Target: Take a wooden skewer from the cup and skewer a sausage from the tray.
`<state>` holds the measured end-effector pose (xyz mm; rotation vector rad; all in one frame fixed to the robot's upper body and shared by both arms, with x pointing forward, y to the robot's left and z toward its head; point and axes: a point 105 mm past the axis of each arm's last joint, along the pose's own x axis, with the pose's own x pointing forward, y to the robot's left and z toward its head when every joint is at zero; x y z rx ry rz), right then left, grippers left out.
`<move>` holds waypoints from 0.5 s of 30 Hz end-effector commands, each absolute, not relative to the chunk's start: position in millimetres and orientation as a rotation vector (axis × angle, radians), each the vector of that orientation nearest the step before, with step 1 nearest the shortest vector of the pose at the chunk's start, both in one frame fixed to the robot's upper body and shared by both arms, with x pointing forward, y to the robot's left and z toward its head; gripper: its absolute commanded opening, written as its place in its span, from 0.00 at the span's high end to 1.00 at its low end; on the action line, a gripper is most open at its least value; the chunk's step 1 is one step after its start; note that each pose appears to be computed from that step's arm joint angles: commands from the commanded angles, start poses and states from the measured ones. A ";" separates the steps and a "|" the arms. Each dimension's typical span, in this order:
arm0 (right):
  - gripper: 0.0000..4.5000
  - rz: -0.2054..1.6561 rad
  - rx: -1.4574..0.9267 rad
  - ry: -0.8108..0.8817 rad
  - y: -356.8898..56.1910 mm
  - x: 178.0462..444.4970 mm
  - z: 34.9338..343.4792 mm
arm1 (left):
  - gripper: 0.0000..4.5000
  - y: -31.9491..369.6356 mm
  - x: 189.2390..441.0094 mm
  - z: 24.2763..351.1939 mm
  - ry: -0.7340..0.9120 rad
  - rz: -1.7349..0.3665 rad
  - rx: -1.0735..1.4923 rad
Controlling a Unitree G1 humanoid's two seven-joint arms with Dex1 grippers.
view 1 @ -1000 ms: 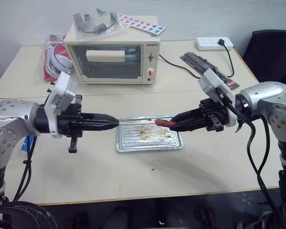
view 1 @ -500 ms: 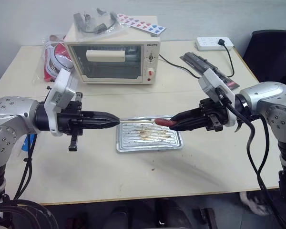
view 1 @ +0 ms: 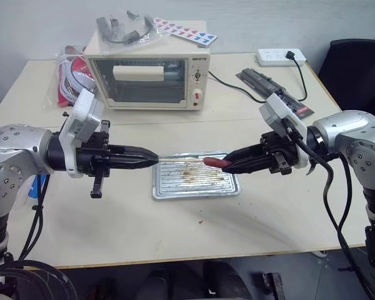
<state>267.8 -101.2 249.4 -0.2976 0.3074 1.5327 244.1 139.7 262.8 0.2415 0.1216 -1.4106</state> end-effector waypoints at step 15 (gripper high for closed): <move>0.82 1.628 -0.406 0.270 -89.8 245.8 255.1 | 1.00 130.0 239.4 257.4 0.121 -1.525 0.348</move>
